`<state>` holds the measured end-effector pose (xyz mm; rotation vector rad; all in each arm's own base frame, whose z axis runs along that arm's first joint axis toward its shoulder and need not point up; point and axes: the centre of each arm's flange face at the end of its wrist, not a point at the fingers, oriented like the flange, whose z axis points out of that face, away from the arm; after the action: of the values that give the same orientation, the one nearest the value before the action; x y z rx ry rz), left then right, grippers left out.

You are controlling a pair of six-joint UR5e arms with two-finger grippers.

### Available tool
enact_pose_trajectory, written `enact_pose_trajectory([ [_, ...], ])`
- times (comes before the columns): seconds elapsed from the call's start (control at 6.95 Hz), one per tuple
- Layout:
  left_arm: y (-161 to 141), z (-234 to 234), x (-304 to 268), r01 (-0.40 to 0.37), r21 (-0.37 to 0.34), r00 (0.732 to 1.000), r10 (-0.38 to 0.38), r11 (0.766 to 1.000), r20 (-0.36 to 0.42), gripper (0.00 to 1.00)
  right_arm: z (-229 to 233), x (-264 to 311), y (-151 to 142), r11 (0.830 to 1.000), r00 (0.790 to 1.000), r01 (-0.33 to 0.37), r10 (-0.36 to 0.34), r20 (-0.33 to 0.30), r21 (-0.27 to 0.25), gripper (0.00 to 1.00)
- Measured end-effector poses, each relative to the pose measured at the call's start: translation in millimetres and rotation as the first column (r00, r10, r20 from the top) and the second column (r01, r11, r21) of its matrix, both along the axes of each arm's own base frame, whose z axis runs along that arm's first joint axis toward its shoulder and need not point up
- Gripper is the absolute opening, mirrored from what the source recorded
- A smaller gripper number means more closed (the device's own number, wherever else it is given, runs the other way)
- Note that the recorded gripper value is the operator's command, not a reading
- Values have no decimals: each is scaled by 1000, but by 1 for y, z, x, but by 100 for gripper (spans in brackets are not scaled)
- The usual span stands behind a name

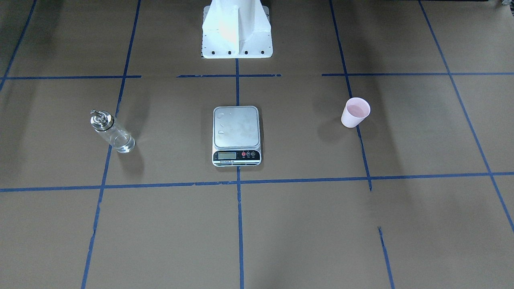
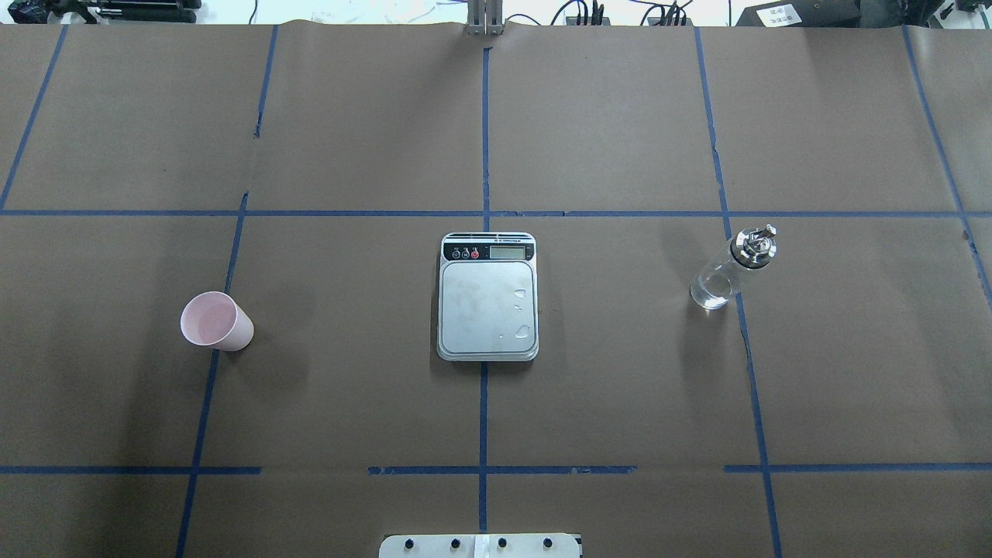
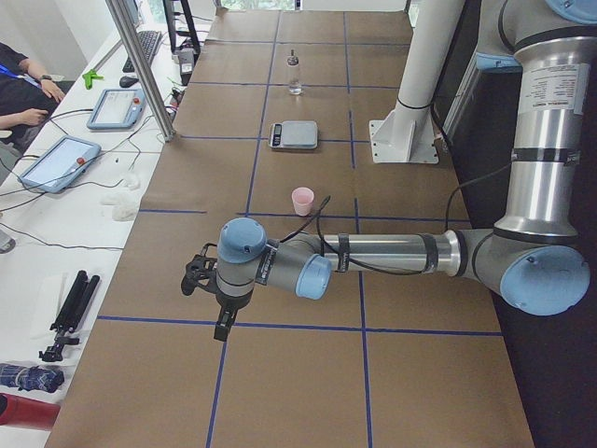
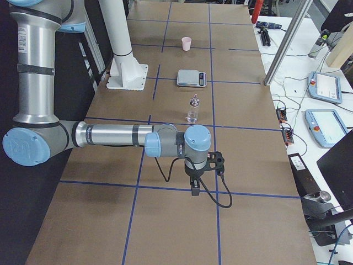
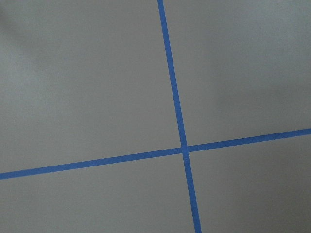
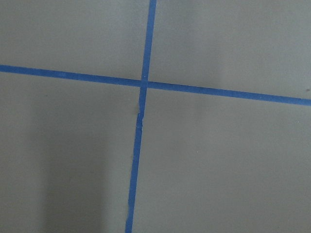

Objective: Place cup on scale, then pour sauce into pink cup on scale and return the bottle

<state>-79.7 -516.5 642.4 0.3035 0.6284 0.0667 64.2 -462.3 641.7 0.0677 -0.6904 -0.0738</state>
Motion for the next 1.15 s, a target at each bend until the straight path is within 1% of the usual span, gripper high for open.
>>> enact_pose_trajectory([
  [0.14,-2,-4,0,4,19,1000,-4,1000,20,100,-3,0,-3,1000,1000,1,-1,1,7,100],
  [0.29,-6,-19,0,2,69,1000,-3,998,18,100,-14,-1,-10,999,1000,2,-2,1,40,100],
  [0.43,-12,-46,1,0,183,1000,-4,983,20,100,-30,-3,-21,994,1000,7,-7,1,113,100],
  [0.58,-13,-71,1,1,334,1000,-9,942,23,100,-42,-7,-30,981,1000,15,-16,3,191,100],
  [0.72,-10,-86,4,-4,464,1000,-8,886,23,100,-51,-11,-35,967,1000,20,-23,6,253,100],
  [0.86,-12,-99,12,-1,538,1000,-3,843,8,100,-57,-14,-36,958,999,24,-32,22,284,100],
  [1.01,-15,-109,25,22,550,999,2,835,-43,100,-61,-18,-36,954,998,29,-47,53,297,100],
  [1.15,-15,-120,48,28,562,994,35,827,-102,100,-63,-22,-36,953,996,35,-59,73,300,100],
])
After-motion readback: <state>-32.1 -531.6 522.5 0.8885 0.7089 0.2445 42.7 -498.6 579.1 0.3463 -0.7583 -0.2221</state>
